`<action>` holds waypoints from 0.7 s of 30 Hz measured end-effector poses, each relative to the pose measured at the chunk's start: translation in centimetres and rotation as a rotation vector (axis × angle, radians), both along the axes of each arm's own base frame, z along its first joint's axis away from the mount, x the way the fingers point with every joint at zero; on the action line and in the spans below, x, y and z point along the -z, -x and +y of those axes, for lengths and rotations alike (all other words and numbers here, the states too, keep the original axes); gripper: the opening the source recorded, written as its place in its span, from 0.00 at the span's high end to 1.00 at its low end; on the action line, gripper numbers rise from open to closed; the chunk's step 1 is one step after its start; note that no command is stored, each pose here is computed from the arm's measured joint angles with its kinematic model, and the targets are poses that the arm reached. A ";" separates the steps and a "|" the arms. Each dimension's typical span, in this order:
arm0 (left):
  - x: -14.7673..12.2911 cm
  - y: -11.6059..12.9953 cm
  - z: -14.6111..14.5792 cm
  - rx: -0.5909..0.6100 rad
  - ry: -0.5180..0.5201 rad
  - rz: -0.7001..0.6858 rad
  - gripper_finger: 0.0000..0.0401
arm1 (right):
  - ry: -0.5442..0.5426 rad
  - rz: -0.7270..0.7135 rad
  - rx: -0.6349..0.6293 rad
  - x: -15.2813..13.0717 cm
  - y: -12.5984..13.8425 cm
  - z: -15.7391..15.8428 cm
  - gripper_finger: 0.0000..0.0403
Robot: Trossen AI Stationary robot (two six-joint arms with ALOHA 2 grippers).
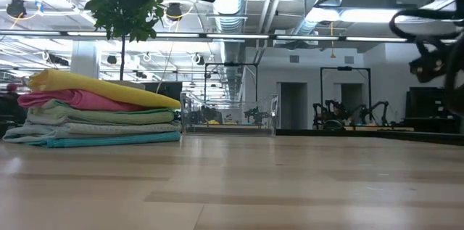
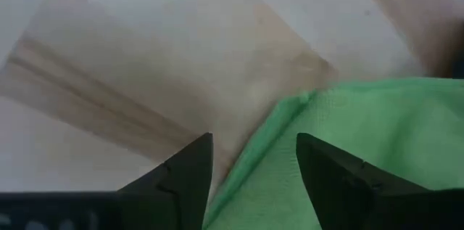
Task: Fold microfiber towels
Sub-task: Fold the green microfiber cloth
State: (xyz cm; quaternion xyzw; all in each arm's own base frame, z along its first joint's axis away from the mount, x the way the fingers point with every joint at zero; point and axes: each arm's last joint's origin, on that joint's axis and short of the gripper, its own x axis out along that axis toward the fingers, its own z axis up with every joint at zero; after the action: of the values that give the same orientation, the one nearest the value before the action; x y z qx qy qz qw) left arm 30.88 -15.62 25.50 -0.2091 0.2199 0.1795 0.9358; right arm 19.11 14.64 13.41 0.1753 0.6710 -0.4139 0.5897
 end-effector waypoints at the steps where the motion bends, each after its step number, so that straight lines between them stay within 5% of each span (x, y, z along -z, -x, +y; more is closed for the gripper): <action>1: 0.0 0.0 0.0 -0.005 -0.004 -0.003 0.41 | -0.022 -0.025 0.003 0.3 0.1 -0.3 0.45; 7: 0.0 0.1 -0.1 -0.008 -0.008 -0.005 0.41 | -0.065 -0.083 0.054 0.9 0.8 -1.5 0.54; 14: -0.1 0.1 0.1 -0.037 -0.028 -0.015 0.41 | -0.048 -0.079 0.040 0.9 0.6 -2.5 0.95; 21: -0.1 0.2 -0.1 -0.035 -0.032 -0.016 0.41 | -0.100 -0.208 -0.032 -0.6 -2.7 -2.6 0.98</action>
State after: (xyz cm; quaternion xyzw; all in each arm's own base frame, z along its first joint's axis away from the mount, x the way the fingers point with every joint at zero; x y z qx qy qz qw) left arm 30.71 -15.75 25.56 -0.1993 0.2058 0.1977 0.9375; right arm 21.81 11.99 13.99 0.2355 0.6288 -0.3499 0.6532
